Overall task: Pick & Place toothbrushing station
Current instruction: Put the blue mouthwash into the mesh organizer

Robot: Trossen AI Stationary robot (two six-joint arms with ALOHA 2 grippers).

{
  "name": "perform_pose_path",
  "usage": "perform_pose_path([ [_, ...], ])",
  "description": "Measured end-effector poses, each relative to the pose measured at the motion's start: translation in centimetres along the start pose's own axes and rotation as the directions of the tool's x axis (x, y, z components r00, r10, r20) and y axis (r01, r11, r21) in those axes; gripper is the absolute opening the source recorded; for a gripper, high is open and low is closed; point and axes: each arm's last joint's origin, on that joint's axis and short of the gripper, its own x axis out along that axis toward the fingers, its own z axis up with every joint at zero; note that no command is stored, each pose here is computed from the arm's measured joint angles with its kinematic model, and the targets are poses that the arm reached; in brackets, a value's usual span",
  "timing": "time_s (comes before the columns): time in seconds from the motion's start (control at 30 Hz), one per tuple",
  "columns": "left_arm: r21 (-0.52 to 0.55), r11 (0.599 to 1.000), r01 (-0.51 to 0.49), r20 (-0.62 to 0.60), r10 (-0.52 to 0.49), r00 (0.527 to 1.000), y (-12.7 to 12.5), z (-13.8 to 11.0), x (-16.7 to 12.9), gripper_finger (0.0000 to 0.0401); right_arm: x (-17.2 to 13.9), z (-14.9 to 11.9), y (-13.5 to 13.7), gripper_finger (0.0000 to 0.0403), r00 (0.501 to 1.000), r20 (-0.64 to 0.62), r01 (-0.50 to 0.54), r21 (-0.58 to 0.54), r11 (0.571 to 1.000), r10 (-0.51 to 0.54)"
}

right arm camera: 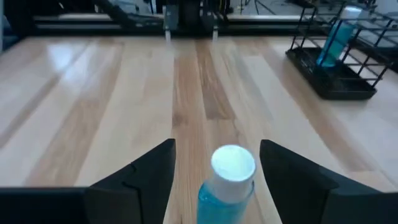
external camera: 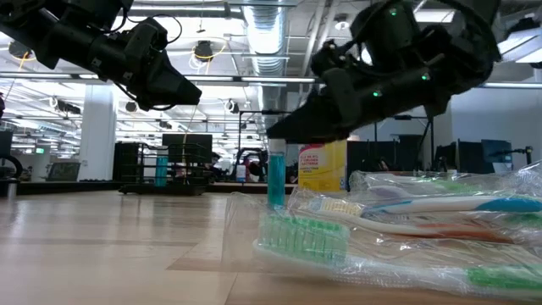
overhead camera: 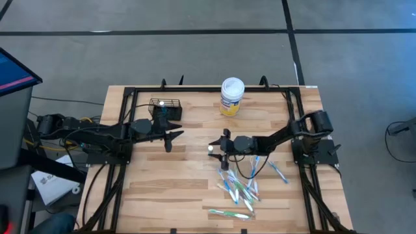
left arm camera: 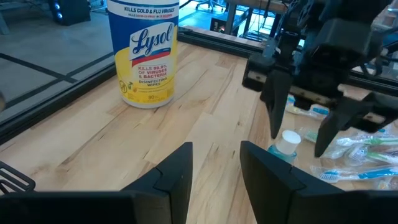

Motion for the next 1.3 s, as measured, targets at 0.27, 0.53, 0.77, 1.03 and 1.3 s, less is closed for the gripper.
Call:
perform_pose_path([
  [0.27,0.0,1.0,0.0,0.0,0.0,1.0,0.0,0.0,0.0,0.0127,1.4,-0.2,0.2,0.0222,0.997,-0.075,0.003,-0.016,1.0,-0.004],
  [0.53,0.0,1.0,0.0,-0.001,0.0,1.0,0.0,0.0,0.0,0.0127,1.5,0.4,0.3,0.018,0.998,-0.066,0.001,-0.015,1.0,-0.002],
  [0.77,0.0,1.0,0.001,-0.001,-0.001,1.0,0.0,0.0,0.0,0.0127,1.5,0.3,0.3,0.0152,0.998,-0.066,0.001,-0.015,1.0,-0.002],
  [1.03,0.0,1.0,0.0,-0.001,0.0,1.0,0.0,0.0,0.0,0.0127,1.5,0.4,0.3,0.0141,0.998,-0.065,0.001,-0.014,1.0,-0.002],
  [1.3,0.0,1.0,0.0,-0.002,0.0,1.0,0.0,0.0,0.0,0.0127,1.4,0.8,0.3,0.012,1.0,-0.032,0.0,-0.008,1.0,0.0],
])
